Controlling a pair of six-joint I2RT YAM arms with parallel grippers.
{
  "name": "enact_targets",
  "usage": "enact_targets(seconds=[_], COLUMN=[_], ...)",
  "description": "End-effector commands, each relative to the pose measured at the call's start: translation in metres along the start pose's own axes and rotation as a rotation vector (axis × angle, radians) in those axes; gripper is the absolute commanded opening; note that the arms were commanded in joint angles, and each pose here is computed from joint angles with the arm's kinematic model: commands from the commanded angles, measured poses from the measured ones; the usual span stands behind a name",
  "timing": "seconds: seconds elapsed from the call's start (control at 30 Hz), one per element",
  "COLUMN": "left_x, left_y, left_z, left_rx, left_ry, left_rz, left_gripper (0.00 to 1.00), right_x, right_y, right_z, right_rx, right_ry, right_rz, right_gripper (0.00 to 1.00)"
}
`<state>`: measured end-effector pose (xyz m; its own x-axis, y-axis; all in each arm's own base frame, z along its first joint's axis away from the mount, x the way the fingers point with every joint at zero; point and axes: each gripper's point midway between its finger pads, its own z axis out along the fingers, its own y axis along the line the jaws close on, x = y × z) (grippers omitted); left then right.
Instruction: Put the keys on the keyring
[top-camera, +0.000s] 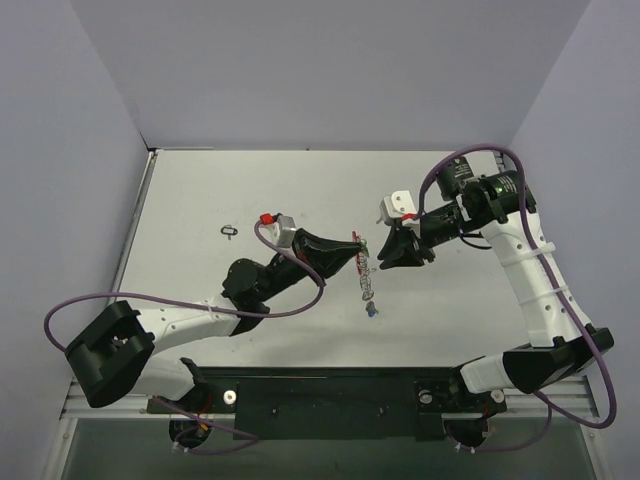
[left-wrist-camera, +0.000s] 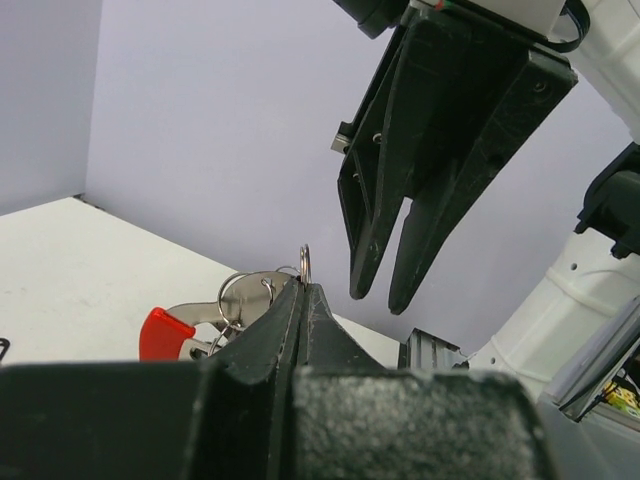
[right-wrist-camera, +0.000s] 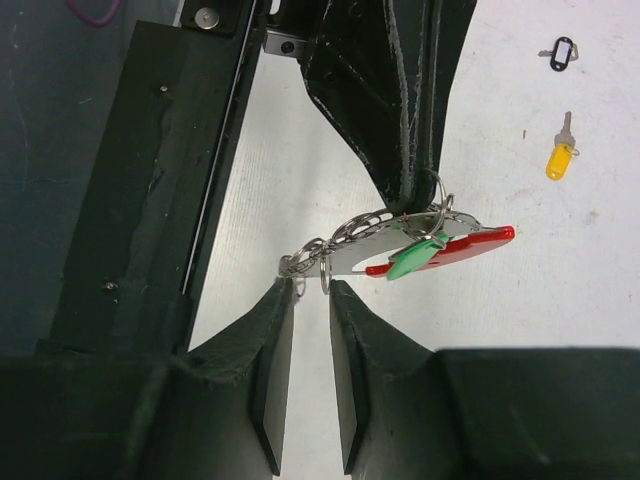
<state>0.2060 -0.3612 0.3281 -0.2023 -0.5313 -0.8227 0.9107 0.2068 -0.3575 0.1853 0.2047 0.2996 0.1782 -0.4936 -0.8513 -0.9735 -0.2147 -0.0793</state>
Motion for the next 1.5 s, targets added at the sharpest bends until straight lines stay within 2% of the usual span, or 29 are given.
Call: enact_targets(seconds=[0.0, 0.6, 0.97, 1.07, 1.23, 1.4, 1.47], left_x=[-0.031, -0.025, -0.025, -0.024, -0.019, -0.014, -0.009], left_y=[-0.022, -0.039, -0.039, -0.038, -0.035, -0.027, -0.022], left_z=[0.008, 0.013, 0.014, 0.013, 0.011, -0.004, -0.014], left_rx=[0.099, 0.207, 0.210, 0.206, 0.195, 0.142, 0.108], left_ry=[-0.082, -0.049, -0.054, -0.051, -0.035, 0.020, 0.070], left_rz=[0.027, 0.006, 0.003, 0.002, -0.003, 0.010, 0.033], left_gripper=[0.00, 0.00, 0.00, 0.00, 0.00, 0.36, 0.43], right_x=[-0.020, -0.022, -0.018, -0.019, -0.015, -0.007, 0.000], right_y=[0.011, -0.003, -0.002, -0.001, -0.003, -0.002, 0.000], right_z=[-0.007, 0.002, 0.011, 0.011, 0.005, 0.000, -0.001], right_rx=[-0.016, -0.037, -0.062, -0.062, -0.021, 0.017, 0.021], right_ry=[-0.062, -0.083, -0.074, -0.075, -0.023, 0.046, 0.092], right_rz=[0.054, 0.119, 0.136, 0.134, 0.158, 0.209, 0.238], right_gripper=[0.18, 0.18, 0.10, 0.00, 0.00, 0.00, 0.00])
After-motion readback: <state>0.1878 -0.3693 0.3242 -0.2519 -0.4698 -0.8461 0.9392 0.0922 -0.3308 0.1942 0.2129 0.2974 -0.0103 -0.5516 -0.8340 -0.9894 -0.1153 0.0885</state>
